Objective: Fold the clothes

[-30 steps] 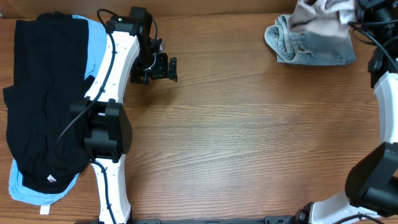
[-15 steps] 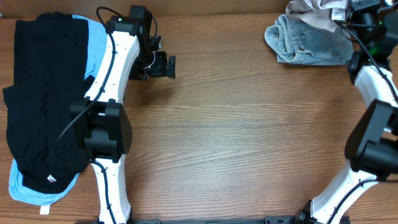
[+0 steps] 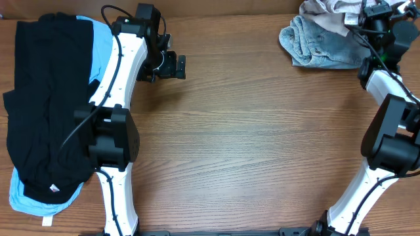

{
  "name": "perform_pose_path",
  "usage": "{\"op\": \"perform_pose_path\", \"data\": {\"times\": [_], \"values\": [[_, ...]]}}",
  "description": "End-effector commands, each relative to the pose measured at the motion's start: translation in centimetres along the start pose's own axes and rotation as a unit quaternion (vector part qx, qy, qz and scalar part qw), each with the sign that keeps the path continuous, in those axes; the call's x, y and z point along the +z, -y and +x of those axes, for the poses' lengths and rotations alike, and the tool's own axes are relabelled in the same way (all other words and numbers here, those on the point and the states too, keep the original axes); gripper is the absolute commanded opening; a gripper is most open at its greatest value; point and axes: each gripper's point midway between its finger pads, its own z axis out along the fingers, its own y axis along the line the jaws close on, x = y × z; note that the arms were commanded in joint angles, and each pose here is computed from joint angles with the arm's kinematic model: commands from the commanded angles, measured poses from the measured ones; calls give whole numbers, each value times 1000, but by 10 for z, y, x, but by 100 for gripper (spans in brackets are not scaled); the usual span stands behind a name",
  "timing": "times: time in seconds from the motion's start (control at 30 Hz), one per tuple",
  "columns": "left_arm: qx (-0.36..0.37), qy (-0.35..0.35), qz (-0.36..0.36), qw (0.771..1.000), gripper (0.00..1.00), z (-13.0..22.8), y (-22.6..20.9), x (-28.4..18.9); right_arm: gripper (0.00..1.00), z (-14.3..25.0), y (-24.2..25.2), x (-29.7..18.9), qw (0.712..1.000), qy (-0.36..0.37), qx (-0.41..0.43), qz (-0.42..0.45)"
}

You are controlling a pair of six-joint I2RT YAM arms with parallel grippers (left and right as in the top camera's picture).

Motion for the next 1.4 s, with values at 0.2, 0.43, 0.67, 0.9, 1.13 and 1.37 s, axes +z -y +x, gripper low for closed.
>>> {"op": "perform_pose_path", "data": {"times": [0.2,0.43,0.67,0.9,1.13,1.37], "values": [[9,27,3,1000,100,-11,7,-10,4,38,48,-1,989,-75,16,126],[2,37,7,999,100,-16,8,-11,4,35,95,-38,968,-142,32,204],[-17,44,11,999,100,-19,9,-11,4,46,93,-74,944,-203,-8,260],[-17,44,10,999,100,-19,9,-11,71,65,138,-131,881,-242,-28,406],[-17,44,10,999,100,-19,9,-11,80,56,146,-157,850,-249,-56,460],[-16,45,8,999,100,-20,8,-11,81,22,55,-134,854,-267,-209,395]]}}
